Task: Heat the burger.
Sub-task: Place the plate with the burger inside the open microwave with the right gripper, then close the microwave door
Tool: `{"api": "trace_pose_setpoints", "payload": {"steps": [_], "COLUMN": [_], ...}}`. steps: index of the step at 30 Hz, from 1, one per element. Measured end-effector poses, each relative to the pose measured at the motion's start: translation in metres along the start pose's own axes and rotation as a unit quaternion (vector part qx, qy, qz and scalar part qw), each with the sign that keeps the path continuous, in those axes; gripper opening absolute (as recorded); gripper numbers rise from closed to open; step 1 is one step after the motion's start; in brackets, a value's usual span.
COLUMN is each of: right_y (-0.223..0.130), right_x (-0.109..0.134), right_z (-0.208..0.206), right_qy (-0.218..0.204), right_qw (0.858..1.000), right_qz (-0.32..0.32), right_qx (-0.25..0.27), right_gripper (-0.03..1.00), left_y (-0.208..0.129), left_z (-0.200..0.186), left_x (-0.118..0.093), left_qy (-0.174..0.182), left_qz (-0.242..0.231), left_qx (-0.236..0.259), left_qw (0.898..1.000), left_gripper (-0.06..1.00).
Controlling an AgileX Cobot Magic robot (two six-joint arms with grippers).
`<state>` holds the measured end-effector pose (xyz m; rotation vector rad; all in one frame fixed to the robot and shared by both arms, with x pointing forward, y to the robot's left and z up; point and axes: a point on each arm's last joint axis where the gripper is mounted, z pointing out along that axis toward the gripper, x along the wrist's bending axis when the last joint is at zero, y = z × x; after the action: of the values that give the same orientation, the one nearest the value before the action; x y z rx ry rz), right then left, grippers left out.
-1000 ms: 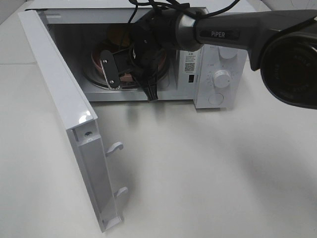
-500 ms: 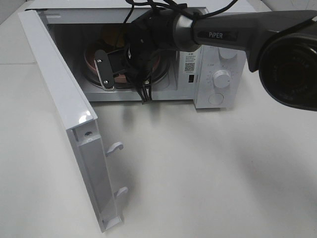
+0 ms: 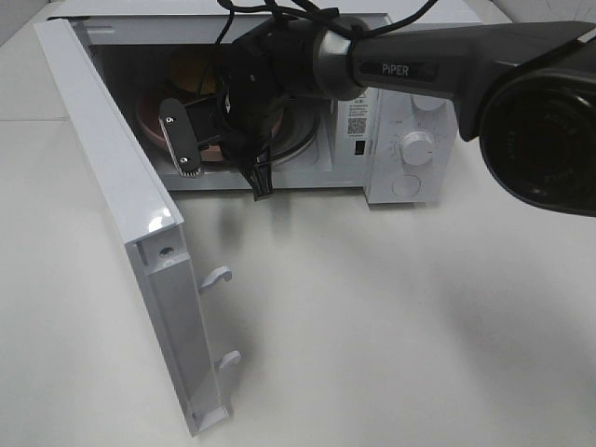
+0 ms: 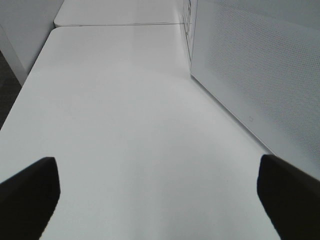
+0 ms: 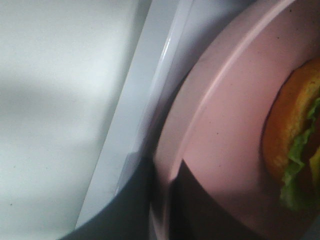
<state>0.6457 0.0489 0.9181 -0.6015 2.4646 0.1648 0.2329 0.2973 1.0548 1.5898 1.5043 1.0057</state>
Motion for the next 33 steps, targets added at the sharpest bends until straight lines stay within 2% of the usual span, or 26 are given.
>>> {"api": "trace_pose_setpoints", "payload": {"steps": [6, 10, 11, 14, 16, 17, 19, 21, 22, 25, 33], "right_y": [0.000, 0.001, 0.001, 0.002, 0.002, 0.002, 0.002, 0.002, 0.001, 0.001, 0.000], "right_x": [0.000, -0.004, -0.006, -0.007, -0.007, -0.007, -0.006, -0.006, -0.006, -0.006, -0.009], "right_z": [0.000, -0.001, -0.002, -0.002, -0.002, -0.002, -0.002, -0.002, -0.002, -0.003, -0.013], "right_qy": [0.000, -0.016, -0.023, -0.025, -0.026, -0.026, -0.023, -0.022, -0.019, -0.015, -0.012], "right_qw": [1.000, 1.000, 1.000, 0.999, 0.999, 0.999, 0.999, 0.999, 0.999, 0.999, 0.999], "right_qz": [0.003, 0.011, 0.015, 0.019, 0.028, 0.028, 0.029, 0.030, 0.030, 0.032, 0.046], "right_qx": [0.000, -0.005, -0.008, -0.009, -0.010, -0.010, -0.008, -0.009, -0.008, -0.005, -0.006], "right_gripper": [0.04, 0.13, 0.18, 0.21, 0.32, 0.32, 0.46, 0.48, 0.53, 0.59, 0.63], "left_y": [0.000, 0.000, 0.000, 0.000, 0.000, 0.000, 0.000, 0.000, 0.000, 0.000, 0.000], "left_z": [0.000, 0.000, 0.000, 0.000, 0.000, 0.000, 0.000, 0.000, 0.000, 0.000, 0.000], "left_x": [0.000, 0.000, 0.000, 0.000, 0.000, 0.000, 0.000, 0.000, 0.000, 0.000, 0.000], "left_qy": [0.001, 0.001, 0.001, 0.001, 0.001, 0.001, 0.001, 0.001, 0.001, 0.001, 0.001], "left_qz": [0.001, 0.001, 0.001, 0.001, 0.001, 0.001, 0.001, 0.001, 0.001, 0.001, 0.001], "left_qx": [0.000, 0.000, 0.000, 0.000, 0.000, 0.000, 0.000, 0.000, 0.000, 0.000, 0.000], "left_qw": [1.000, 1.000, 1.000, 1.000, 1.000, 1.000, 1.000, 1.000, 1.000, 1.000, 1.000], "left_gripper": [1.00, 1.00, 1.00, 1.00, 1.00, 1.00, 1.00, 1.00, 1.00, 1.00, 1.00]}}
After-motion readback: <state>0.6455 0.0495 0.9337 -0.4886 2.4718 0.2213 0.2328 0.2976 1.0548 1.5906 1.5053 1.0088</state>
